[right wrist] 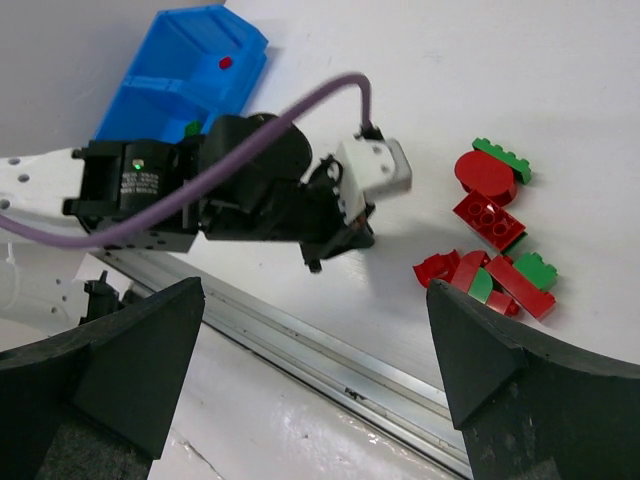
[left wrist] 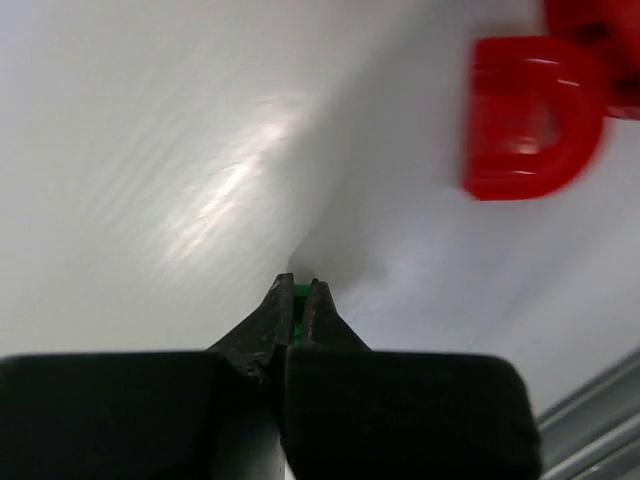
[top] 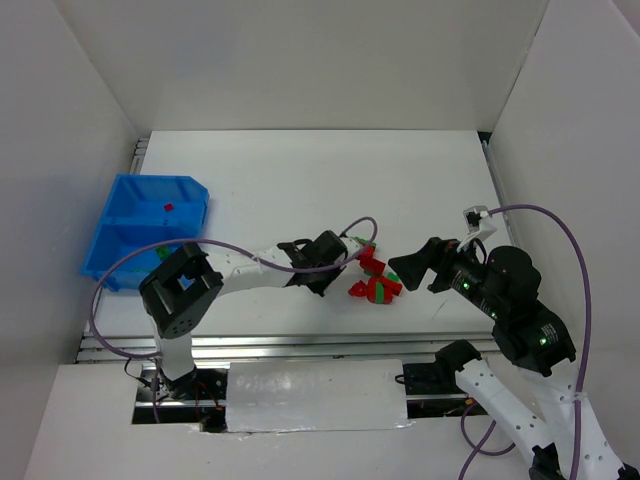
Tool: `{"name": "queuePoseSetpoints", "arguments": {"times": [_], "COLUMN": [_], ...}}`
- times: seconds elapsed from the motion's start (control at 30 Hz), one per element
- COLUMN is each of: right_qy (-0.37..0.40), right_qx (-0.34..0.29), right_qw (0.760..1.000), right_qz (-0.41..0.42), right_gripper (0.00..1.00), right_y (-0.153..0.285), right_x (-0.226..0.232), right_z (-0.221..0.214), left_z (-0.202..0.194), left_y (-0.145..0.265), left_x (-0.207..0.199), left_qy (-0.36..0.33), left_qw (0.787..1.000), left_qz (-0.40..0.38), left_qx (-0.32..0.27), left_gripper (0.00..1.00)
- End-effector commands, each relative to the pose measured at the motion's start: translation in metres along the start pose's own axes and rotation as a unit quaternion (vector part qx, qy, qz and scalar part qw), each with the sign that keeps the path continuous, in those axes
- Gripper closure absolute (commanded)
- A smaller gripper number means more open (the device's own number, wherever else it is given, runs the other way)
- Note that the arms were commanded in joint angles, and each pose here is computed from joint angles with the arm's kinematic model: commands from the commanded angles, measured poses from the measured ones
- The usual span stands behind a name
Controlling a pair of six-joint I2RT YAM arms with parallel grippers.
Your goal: Sort the legos into containers by color
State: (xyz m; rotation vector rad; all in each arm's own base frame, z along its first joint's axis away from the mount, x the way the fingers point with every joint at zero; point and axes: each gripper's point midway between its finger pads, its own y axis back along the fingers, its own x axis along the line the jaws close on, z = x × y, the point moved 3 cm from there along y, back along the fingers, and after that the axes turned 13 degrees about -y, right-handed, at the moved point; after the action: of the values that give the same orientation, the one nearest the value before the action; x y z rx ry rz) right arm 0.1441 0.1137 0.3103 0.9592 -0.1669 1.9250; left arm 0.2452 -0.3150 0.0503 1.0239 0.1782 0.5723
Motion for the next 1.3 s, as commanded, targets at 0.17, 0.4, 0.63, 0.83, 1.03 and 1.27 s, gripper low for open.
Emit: {"name": "queuePoseSetpoints", "arguments": {"times": [0.17, 0.4, 0.63, 0.83, 1.03, 1.27], "right_qy": [0.01, 0.01, 0.012, 0.01, 0.005, 0.027], "right_qx": [-0.009, 0.003, 0.01, 0.012, 0.009, 0.053], "right_qw": [1.0, 1.0, 1.0, 1.0, 1.0, 0.993], "right_qz": [0.016, 0.018, 0.02, 0.016, 0.004, -0.101], "right_gripper": [0.0, 0.0, 0.01, 0.0, 0.0, 0.0], "right_y": [-0.002, -0.008, -0.012, -0.015, -0.033, -0.116], "right_x": [0.009, 0.006, 0.006, 0.005, -0.004, -0.057], "right_z": [0.008, 0.003, 0.002, 0.001, -0.001, -0.011], "left_z": [-0.04, -0.191, -0.254, -0.252, -0.237, -0.128], "left_y": [0.115, 0.224, 0.253, 0.245, 0.266, 0.267], "left_x": [0.187, 0.271, 0.287, 0.286, 0.282, 0.236], "left_qy": [0.319, 0.624, 0.72, 0.733, 0.725, 0.598], "left_qw": [0.882, 0.596, 0.488, 0.501, 0.513, 0.702], "left_qz": [0.347, 0.501, 0.492, 0.46, 0.46, 0.344], "left_qx": [0.014, 0.065, 0.042, 0.017, -0.021, -0.176], "left_gripper": [1.0, 1.0, 0.71, 0.01, 0.01, 0.0]}}
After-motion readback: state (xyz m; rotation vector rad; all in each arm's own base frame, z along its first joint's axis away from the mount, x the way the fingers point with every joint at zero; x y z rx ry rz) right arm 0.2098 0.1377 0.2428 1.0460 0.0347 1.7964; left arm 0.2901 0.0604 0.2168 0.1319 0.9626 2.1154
